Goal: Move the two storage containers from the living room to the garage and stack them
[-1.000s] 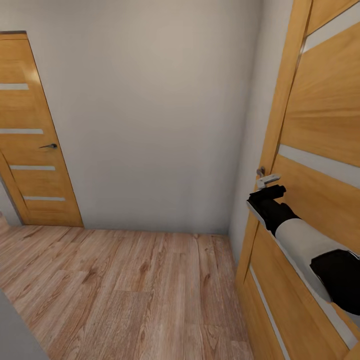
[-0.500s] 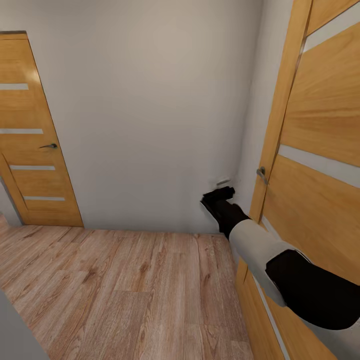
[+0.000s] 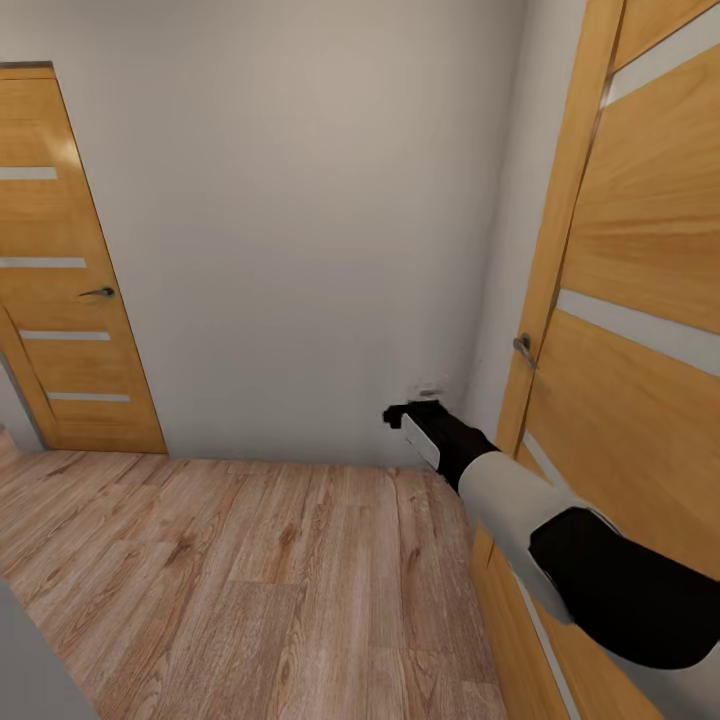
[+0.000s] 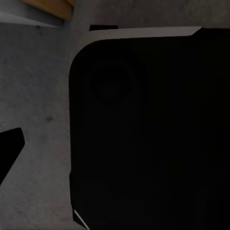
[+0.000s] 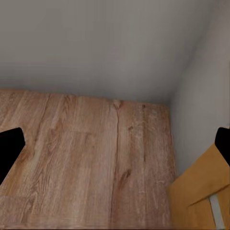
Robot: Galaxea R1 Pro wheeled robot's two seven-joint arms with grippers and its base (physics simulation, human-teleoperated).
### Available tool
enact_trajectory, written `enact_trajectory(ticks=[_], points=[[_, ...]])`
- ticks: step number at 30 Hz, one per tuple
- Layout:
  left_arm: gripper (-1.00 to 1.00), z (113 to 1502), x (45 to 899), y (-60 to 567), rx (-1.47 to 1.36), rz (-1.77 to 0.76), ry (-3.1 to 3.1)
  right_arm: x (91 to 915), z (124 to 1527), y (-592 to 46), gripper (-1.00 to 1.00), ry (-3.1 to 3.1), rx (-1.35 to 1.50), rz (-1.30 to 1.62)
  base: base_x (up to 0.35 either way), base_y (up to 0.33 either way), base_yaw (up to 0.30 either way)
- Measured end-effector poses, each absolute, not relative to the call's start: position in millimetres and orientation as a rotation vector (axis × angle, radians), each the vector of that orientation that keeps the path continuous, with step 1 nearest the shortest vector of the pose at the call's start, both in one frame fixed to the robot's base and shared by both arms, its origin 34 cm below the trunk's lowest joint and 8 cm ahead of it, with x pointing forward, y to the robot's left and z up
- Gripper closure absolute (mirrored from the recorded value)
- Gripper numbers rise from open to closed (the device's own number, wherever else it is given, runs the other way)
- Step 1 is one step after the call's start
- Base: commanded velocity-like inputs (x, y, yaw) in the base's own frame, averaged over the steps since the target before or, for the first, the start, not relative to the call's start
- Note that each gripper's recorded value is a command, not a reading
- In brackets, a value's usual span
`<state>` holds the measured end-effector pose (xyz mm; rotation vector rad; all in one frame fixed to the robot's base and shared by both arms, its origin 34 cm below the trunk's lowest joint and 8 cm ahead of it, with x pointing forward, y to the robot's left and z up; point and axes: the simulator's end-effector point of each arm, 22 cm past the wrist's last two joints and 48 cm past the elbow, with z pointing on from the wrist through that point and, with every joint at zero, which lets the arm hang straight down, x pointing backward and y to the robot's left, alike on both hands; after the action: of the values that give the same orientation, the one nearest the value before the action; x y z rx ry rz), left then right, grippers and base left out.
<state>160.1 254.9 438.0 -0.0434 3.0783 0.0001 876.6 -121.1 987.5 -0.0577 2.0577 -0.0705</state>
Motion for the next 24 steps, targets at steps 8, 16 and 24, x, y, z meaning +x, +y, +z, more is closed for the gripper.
enact_trajectory(ticks=[8,16,24], points=[[-1.00,438,160,255,-0.051,0.000,3.078,811,834,-104,-1.00,2.246,-0.128,0.038,0.000,0.000,0.000],[-1.00,438,160,255,-0.051,0.000,3.078,757,753,-108,-1.00,2.340,-0.204,-0.009,0.000,0.000,0.000],[-1.00,438,160,255,-0.051,0.000,3.078,724,712,-112,-1.00,2.400,-0.222,-0.022,0.000,0.000,0.000]])
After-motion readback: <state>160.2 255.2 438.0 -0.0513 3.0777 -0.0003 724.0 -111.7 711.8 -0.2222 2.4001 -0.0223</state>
